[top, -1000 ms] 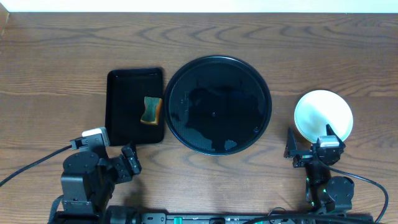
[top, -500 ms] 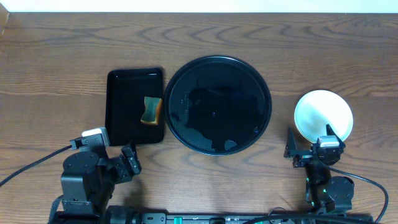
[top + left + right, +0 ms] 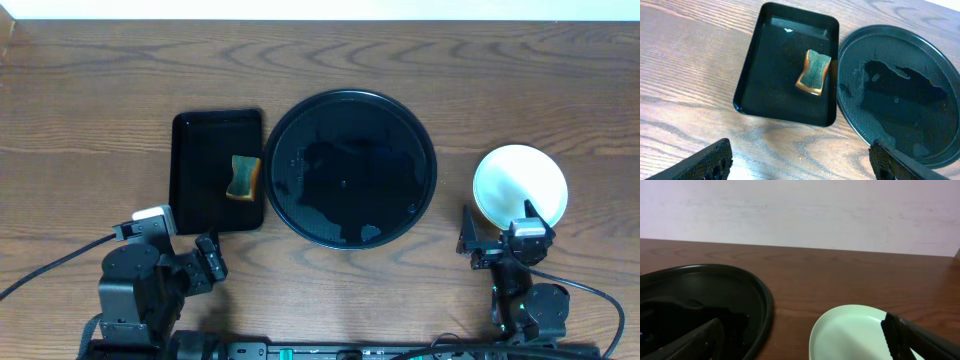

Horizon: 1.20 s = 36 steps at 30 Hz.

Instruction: Clean dirty plates on tray and stack at the side

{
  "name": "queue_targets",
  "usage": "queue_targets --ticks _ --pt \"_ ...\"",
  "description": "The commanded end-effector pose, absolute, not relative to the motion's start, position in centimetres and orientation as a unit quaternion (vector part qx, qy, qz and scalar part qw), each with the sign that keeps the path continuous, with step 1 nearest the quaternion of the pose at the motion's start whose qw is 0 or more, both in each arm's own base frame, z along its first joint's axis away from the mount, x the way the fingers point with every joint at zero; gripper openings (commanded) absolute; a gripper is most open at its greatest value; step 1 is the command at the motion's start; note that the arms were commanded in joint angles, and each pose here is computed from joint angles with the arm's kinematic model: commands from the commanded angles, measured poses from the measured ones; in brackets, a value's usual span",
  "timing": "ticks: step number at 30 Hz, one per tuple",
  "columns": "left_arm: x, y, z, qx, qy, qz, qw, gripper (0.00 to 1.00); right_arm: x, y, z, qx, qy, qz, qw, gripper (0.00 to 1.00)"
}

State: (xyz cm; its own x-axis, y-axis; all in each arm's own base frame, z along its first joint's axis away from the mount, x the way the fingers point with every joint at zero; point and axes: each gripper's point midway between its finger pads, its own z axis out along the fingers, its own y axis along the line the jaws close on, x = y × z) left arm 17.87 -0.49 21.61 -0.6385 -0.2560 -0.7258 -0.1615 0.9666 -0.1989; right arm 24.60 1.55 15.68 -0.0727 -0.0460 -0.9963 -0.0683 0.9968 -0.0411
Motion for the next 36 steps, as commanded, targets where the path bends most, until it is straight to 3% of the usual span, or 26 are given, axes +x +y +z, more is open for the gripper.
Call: queue_targets --ticks 1,14,25,36 --pt "17.8 0.0 20.8 -0.118 0.904 -0.045 0.408 0.89 24.6 1.7 15.6 -0.047 0.732 0.006 0.68 0.99" --pt "21.2 -0.1 16.2 -0.116 0.826 -0.073 0.547 0.89 24.6 1.7 15.6 -0.047 0.732 0.006 0.68 0.99" --pt "24.6 -0.2 16.7 -0.096 0.712 -0.09 0.689 0.89 24.6 1.7 15.6 -0.047 0.732 0.005 0.68 0.99" --pt "24.4 -0.2 13.7 -0.082 0.755 -0.067 0.648 0.89 24.6 1.7 15.6 -0.047 0.732 0.006 0.68 0.99"
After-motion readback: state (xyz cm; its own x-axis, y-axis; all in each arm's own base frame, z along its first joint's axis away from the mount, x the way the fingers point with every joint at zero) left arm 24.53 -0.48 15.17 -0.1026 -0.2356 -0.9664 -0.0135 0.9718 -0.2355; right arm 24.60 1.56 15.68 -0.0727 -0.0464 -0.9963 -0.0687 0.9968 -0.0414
